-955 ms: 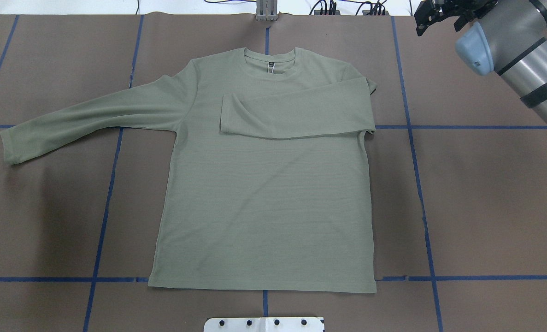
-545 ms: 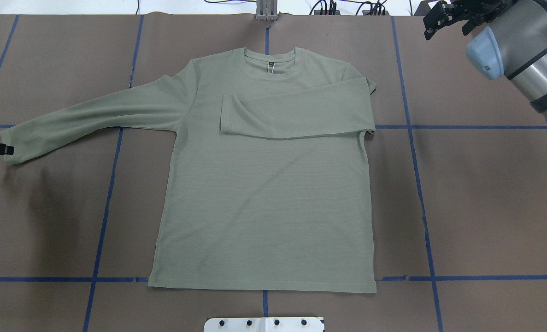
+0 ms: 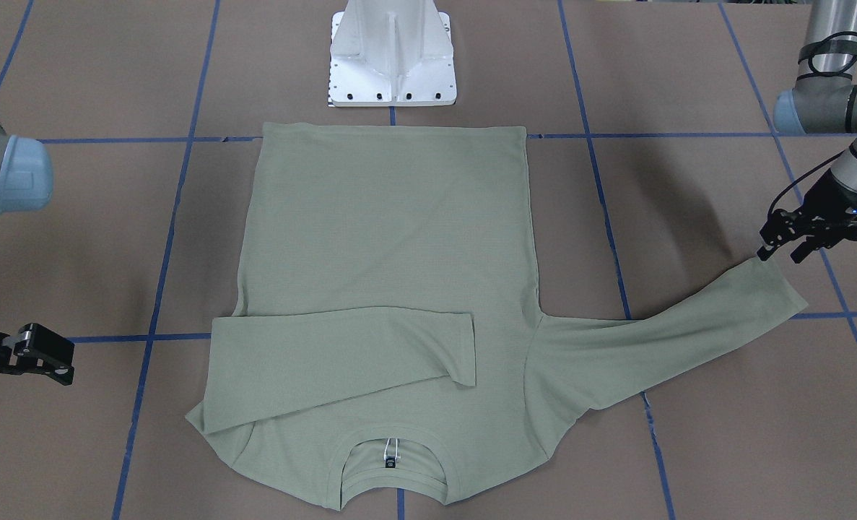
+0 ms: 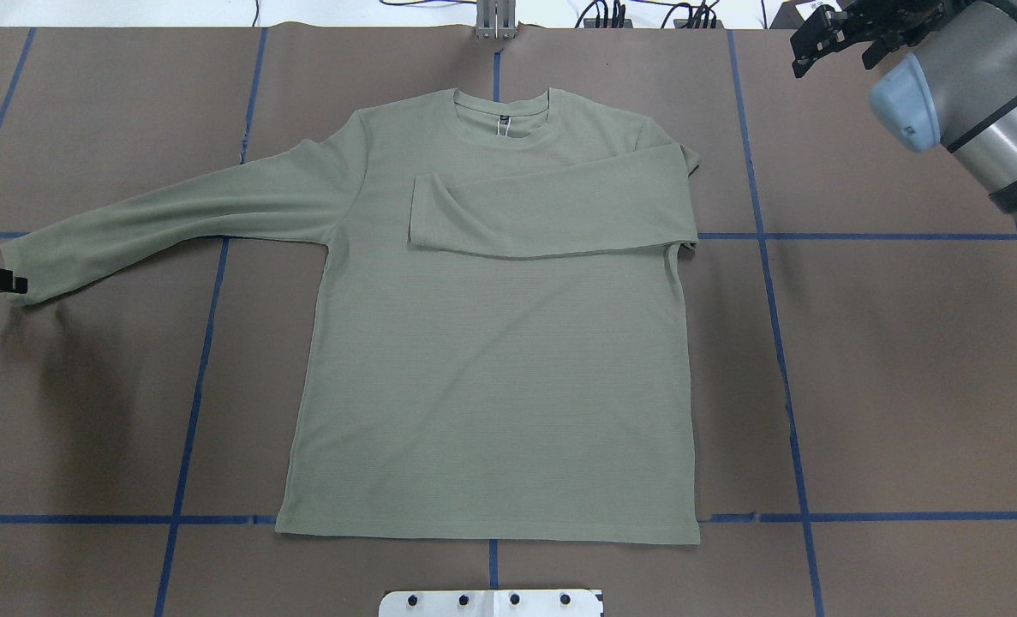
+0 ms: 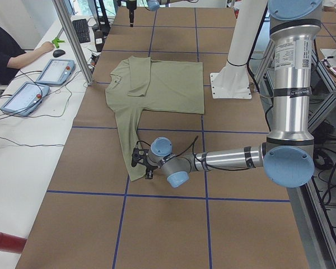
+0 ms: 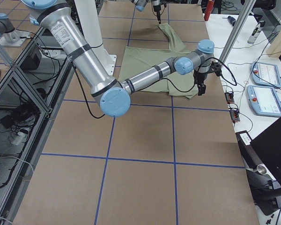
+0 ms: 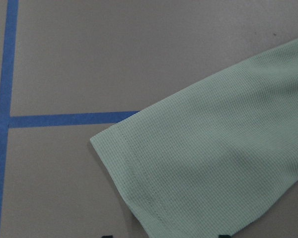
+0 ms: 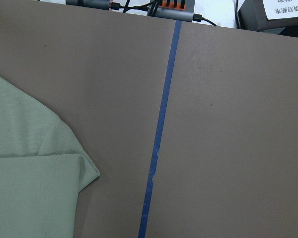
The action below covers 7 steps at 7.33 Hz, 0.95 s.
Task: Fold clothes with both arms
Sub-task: 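Release the sleeve and raise the right gripper while the left gripper grasps the other cuff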
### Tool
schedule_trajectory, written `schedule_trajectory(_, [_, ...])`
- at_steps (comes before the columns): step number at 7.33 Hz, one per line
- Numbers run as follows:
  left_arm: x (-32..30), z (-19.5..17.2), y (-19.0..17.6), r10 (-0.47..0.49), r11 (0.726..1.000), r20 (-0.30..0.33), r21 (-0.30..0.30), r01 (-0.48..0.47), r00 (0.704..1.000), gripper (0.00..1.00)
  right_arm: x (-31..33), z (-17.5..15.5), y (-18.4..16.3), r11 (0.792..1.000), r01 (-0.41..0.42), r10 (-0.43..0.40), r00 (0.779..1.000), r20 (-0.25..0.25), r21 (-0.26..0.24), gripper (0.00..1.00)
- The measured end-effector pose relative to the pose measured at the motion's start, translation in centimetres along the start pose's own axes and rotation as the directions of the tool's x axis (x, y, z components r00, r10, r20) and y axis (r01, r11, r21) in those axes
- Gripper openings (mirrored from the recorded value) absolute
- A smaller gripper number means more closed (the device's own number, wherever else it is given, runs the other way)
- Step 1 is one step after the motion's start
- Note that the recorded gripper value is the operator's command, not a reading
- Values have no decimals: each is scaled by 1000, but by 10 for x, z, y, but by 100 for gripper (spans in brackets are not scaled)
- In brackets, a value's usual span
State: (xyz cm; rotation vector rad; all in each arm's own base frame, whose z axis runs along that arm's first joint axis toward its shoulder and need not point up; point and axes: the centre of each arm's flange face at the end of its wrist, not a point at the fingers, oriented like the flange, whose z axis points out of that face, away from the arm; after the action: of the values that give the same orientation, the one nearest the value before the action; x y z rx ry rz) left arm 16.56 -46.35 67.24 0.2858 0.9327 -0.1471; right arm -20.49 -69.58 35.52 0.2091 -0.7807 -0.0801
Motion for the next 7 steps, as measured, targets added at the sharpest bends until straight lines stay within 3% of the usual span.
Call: schedule_trajectory(7, [3, 7, 6, -17, 1000, -9, -19, 17, 1000, 61, 3, 0, 7, 1000, 2, -2, 1000, 0, 1, 100])
